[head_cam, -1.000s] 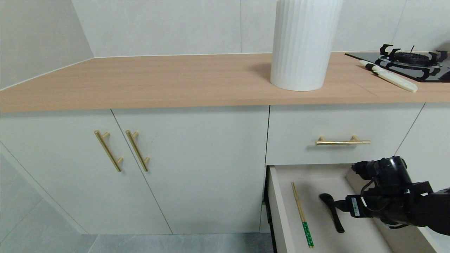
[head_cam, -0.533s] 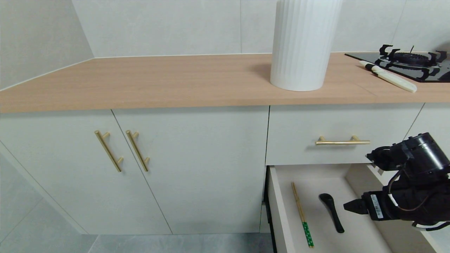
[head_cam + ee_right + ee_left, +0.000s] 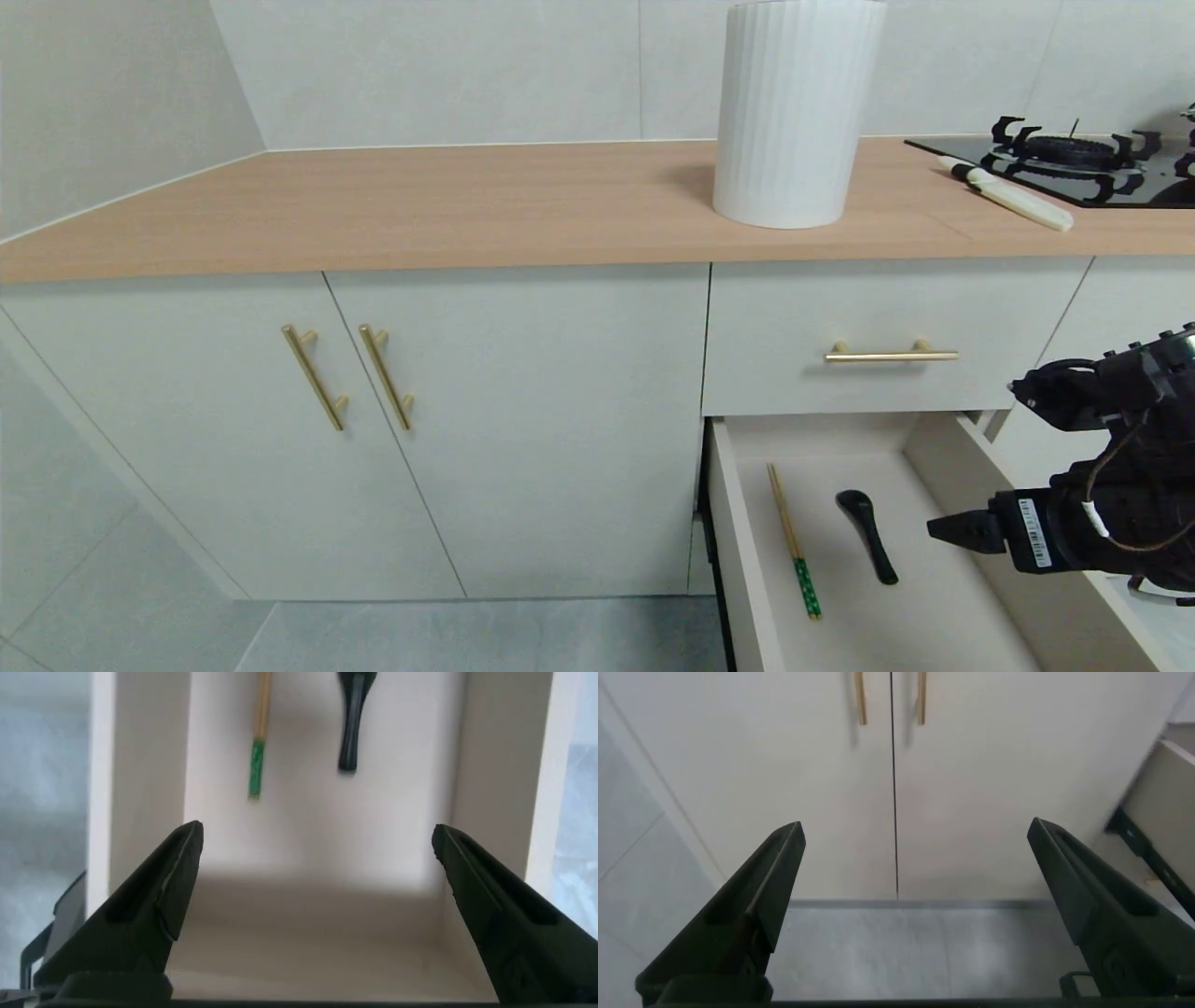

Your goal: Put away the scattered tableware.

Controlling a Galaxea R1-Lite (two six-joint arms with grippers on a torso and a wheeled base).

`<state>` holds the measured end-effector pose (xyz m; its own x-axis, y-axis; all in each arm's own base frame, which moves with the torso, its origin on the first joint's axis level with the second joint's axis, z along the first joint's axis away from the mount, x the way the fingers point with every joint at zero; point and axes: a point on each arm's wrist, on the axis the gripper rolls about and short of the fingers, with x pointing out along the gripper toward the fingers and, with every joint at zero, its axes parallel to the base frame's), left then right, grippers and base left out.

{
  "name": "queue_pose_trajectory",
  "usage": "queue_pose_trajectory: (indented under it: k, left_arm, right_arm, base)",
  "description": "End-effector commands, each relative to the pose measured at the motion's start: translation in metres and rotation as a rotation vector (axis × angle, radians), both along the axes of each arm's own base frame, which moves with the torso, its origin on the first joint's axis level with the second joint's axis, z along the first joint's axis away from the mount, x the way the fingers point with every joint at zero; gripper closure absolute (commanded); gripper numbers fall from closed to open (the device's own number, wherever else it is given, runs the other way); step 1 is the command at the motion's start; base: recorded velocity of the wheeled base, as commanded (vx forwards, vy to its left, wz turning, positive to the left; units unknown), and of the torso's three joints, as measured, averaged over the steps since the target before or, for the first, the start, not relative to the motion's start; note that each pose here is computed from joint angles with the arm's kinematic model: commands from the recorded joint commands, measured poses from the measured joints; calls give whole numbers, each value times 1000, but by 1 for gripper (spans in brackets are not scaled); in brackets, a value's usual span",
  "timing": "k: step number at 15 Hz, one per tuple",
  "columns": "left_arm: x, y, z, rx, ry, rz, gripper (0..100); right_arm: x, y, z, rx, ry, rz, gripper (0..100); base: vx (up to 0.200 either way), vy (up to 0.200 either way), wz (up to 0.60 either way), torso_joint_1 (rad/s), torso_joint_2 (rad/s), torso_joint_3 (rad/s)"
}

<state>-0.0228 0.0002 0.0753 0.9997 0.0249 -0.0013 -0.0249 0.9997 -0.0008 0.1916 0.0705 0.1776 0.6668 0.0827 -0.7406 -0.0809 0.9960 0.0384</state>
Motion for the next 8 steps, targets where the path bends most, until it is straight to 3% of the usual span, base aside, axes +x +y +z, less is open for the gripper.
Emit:
queue_pose_trajectory:
  k: [1,8]
  left_arm:
    - [0,0,0,-1,0,1,0]
    - [0,0,0,-1,0,1,0]
  right_arm:
    - [-3,-1,3,4,-13,3,0]
    - [-7,0,0,-19,37,21,0]
  base:
    - [-200,0,0,-2,2,-2]
    - [-200,0,0,2,1,1]
